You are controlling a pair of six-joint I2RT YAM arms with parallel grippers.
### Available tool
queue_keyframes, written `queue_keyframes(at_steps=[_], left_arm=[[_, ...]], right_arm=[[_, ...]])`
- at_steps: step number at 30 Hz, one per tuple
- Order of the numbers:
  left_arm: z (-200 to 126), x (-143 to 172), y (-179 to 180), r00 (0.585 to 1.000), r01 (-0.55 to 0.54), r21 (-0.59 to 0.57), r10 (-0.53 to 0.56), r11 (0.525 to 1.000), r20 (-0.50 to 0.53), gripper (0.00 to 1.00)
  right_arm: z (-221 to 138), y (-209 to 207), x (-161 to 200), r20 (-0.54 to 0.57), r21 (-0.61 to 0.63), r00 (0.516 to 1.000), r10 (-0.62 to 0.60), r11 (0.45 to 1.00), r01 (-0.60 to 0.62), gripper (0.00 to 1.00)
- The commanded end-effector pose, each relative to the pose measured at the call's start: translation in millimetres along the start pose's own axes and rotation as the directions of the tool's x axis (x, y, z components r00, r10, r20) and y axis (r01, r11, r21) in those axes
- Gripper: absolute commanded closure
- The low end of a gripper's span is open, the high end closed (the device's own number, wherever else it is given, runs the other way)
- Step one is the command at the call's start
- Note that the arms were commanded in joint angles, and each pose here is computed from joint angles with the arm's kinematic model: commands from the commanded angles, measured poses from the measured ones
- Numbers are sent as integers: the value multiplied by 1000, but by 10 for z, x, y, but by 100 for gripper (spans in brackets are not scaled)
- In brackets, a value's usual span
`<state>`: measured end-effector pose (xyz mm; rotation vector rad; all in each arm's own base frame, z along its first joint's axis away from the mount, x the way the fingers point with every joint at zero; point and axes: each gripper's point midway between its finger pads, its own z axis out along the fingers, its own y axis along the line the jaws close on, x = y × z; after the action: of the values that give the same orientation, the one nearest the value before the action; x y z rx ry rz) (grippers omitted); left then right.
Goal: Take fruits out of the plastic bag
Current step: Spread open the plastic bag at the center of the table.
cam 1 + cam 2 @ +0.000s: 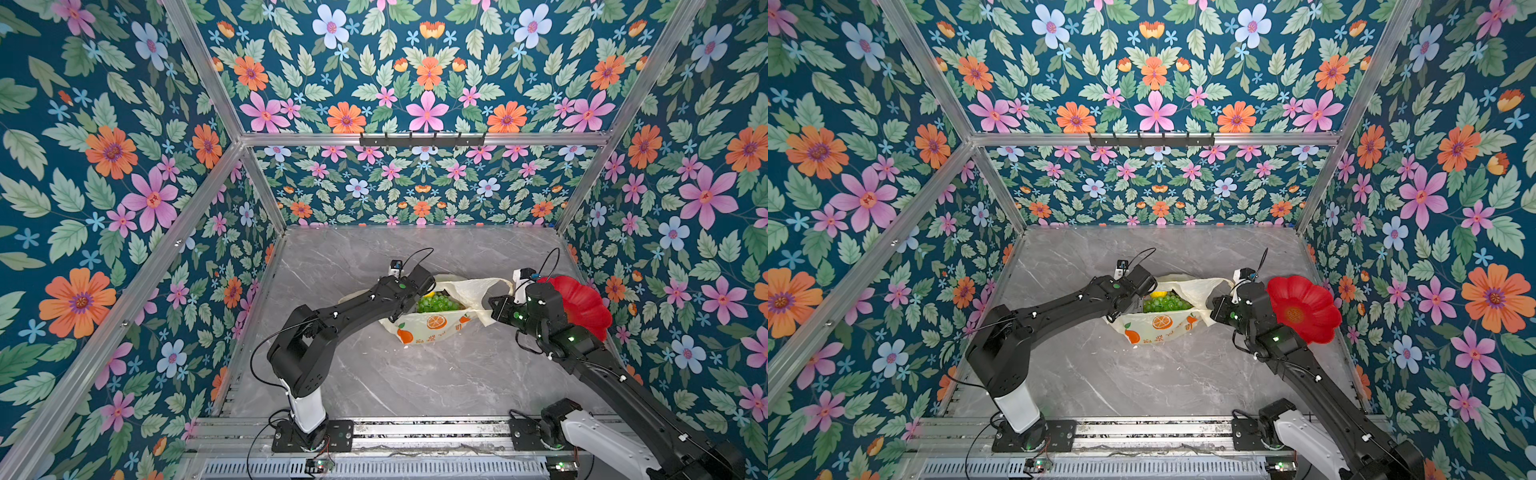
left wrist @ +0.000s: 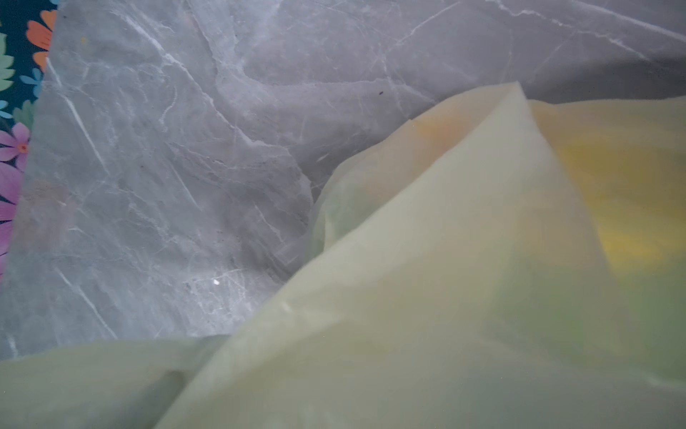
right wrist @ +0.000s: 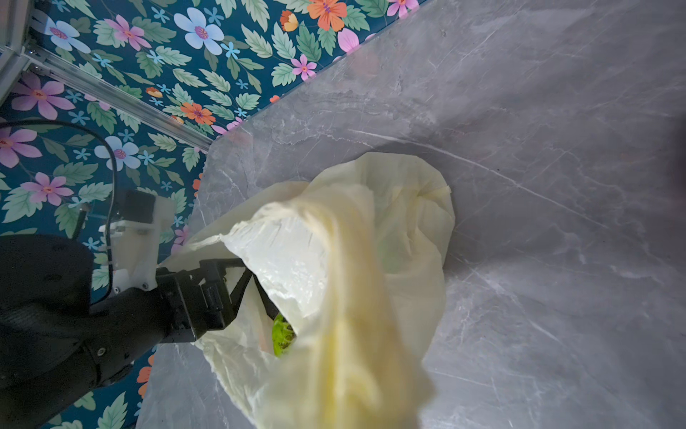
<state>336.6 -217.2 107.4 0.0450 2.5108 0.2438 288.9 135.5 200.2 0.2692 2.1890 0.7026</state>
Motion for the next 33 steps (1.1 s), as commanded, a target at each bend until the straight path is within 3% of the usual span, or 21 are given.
queue_keyframes(at_steps=[1,5,8,14,17,20,25,26,30,33], left_arm=[[66,-57,-155,999,49,123,-50,991,-1,24],[91,-130,-104,995,92,181,-99,979,27,44],[93,-220,-52,989,123,253,-140,960,50,62],[-75,-530,94,959,163,406,-241,899,147,98],[-200,-748,151,936,174,475,-295,863,193,100],[-318,-903,29,933,129,533,-284,836,220,100],[-348,-959,-135,945,72,533,-229,843,235,100],[-346,-954,-152,948,65,521,-216,851,235,100],[-340,-933,-179,956,48,442,-169,896,239,100],[-335,-904,-194,960,39,400,-145,916,239,100]], right_arm=[[0,-109,-33,21,62,1000,17,998,-18,100],[13,-167,-70,14,116,1000,9,993,-11,100],[59,-148,-157,7,90,1000,17,996,-18,100],[236,-315,-395,-24,22,985,172,985,-172,100],[287,-359,-469,-20,37,979,202,979,-201,100],[322,-265,-508,-28,-8,980,198,980,-198,100],[262,-265,-495,-24,102,996,82,992,-79,100],[237,-265,-477,-32,130,998,54,990,-50,96],[54,-319,-445,-54,246,998,-34,968,46,52],[-117,-409,-420,-75,326,995,-67,941,88,32]])
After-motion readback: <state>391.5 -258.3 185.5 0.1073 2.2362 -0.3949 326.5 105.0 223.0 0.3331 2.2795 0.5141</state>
